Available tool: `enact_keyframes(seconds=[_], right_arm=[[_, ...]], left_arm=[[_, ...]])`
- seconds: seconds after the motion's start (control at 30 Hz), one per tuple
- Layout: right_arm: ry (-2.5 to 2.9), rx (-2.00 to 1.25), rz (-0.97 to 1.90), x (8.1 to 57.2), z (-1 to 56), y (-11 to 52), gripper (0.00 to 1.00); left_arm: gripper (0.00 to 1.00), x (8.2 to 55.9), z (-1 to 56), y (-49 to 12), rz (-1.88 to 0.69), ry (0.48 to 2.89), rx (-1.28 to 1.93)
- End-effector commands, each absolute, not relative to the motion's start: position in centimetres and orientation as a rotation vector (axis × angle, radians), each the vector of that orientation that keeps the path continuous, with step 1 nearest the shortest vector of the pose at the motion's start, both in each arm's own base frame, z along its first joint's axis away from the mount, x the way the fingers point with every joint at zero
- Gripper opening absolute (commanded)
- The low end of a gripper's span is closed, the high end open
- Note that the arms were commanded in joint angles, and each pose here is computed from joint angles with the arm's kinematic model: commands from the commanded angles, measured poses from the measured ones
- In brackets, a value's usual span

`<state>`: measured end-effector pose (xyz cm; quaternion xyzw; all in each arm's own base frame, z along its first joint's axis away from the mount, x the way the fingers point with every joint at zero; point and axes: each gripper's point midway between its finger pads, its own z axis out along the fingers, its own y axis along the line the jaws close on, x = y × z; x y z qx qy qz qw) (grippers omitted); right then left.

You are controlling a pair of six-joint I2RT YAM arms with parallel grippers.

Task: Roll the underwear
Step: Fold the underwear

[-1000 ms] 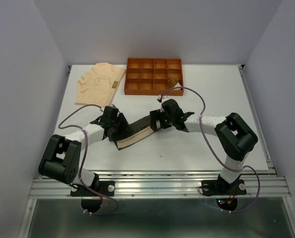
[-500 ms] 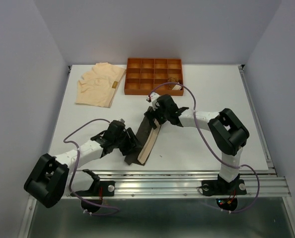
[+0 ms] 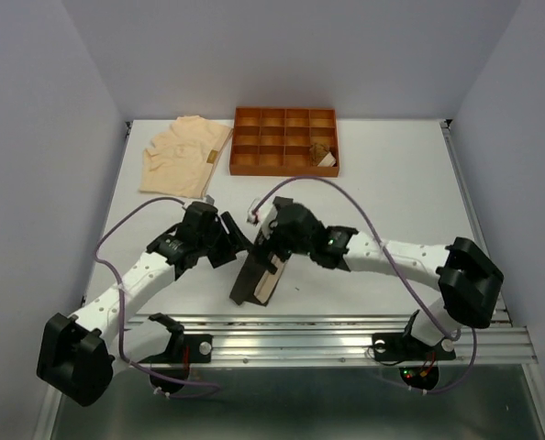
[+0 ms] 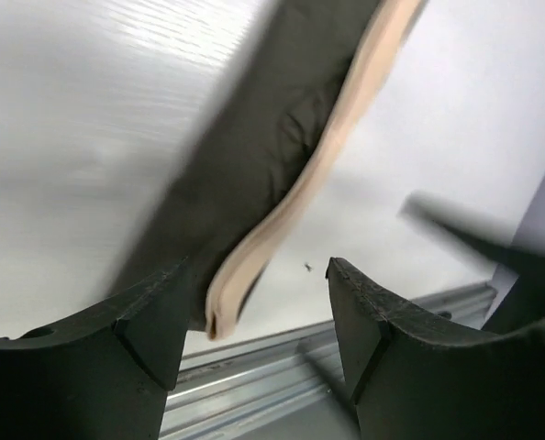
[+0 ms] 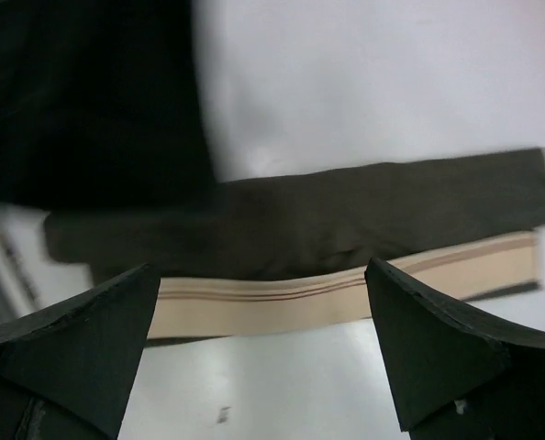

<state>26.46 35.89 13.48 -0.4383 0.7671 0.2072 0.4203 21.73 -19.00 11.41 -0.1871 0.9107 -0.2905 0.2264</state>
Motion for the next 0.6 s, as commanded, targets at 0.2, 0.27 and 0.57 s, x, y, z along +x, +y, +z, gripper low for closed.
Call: enact_keyframes(seconds=[0.2,0.27,0.57], right_arm=[[1.989,-1.289,0.341,13.6,7.3,37.4,1.00],[1.991,-1.301,0.297,13.2,6.4,37.5,1.00],[1.943,-1.297,0.186,14.6,4.5,38.1,0.94]], left_arm=[[0.71,23.2,9.2,-11.5,-0.581,2.522,-0.691],[0.70,23.1,8.8,-11.3,-0.592,2.525,-0.701],[0.69,22.3,7.2,-11.0,-0.600,2.559,-0.732]])
